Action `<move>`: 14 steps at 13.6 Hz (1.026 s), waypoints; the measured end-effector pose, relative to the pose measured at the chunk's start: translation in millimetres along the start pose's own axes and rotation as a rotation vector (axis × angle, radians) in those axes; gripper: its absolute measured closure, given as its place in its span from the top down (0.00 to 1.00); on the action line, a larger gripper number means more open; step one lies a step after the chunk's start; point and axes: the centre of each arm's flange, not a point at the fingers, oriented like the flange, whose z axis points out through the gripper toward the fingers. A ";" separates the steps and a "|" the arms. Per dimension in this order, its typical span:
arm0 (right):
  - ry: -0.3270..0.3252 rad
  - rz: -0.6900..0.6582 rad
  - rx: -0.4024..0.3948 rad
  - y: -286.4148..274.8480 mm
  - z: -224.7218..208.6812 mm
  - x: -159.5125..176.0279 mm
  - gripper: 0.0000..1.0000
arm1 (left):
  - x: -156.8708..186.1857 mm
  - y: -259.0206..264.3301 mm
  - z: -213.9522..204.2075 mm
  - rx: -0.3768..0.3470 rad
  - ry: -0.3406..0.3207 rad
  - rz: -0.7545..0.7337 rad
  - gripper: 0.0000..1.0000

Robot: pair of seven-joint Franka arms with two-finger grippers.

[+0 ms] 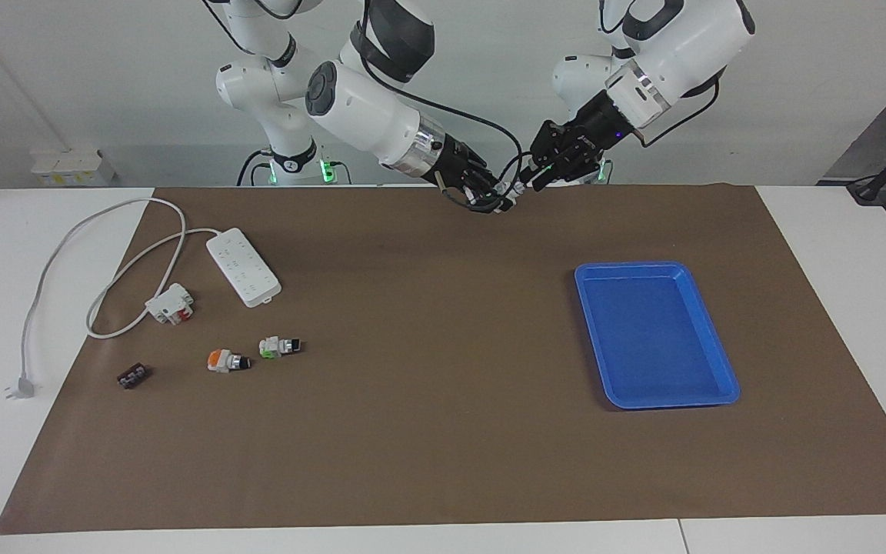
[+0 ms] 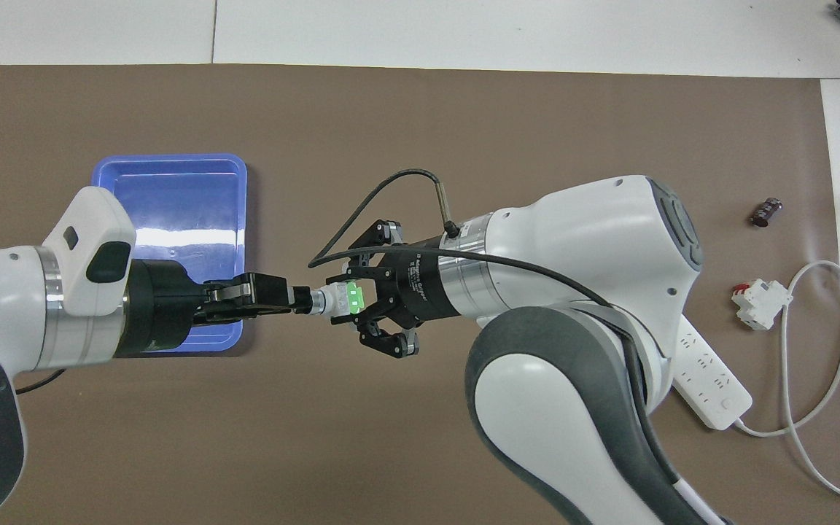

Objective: Turn and place switch with both arms
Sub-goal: 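Move the left gripper toward the switch held by the right gripper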

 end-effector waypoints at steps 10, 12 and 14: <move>0.000 0.001 0.001 -0.7 -0.1 0.7 0.41 | -4.1 1.3 1.5 -0.022 -0.009 -0.011 0.16; 0.000 0.001 0.001 -0.8 -0.1 0.9 0.41 | -4.6 0.7 1.7 -0.025 -0.011 -0.042 0.11; 0.000 0.001 0.001 -0.7 0.0 0.8 0.41 | -4.8 0.6 1.6 -0.026 -0.012 -0.094 0.11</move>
